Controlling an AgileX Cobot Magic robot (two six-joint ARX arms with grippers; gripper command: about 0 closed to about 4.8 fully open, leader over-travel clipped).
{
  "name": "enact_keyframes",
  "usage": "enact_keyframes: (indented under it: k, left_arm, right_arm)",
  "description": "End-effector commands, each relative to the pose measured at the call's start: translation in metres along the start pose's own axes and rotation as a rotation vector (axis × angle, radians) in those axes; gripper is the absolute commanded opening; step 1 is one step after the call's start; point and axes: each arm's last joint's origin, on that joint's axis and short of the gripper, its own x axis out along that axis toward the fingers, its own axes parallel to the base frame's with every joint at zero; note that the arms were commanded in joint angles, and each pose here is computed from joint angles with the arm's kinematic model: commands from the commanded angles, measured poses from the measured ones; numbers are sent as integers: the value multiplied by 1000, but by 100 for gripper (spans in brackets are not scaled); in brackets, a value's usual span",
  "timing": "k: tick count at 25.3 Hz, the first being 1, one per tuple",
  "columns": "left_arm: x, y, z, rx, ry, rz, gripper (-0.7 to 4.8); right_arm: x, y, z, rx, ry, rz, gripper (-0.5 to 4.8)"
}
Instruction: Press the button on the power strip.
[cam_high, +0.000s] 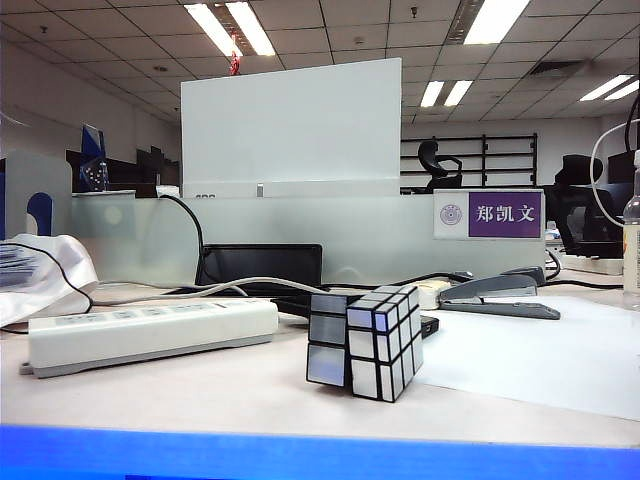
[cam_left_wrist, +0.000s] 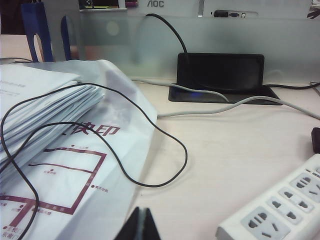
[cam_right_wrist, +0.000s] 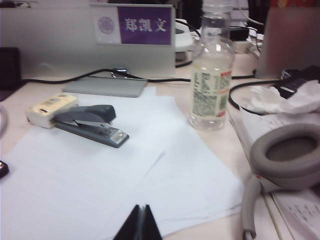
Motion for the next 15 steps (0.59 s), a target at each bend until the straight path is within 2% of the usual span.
enact_keyframes:
  k: [1, 15]
  left_arm:
    - [0, 0, 2, 1, -15, -4, -6]
    - [0, 0, 2, 1, -15, -4, -6]
  right_arm:
    - [0, 0, 3, 6, -48, 8, 0]
    - [0, 1, 6, 13, -85, 33, 0]
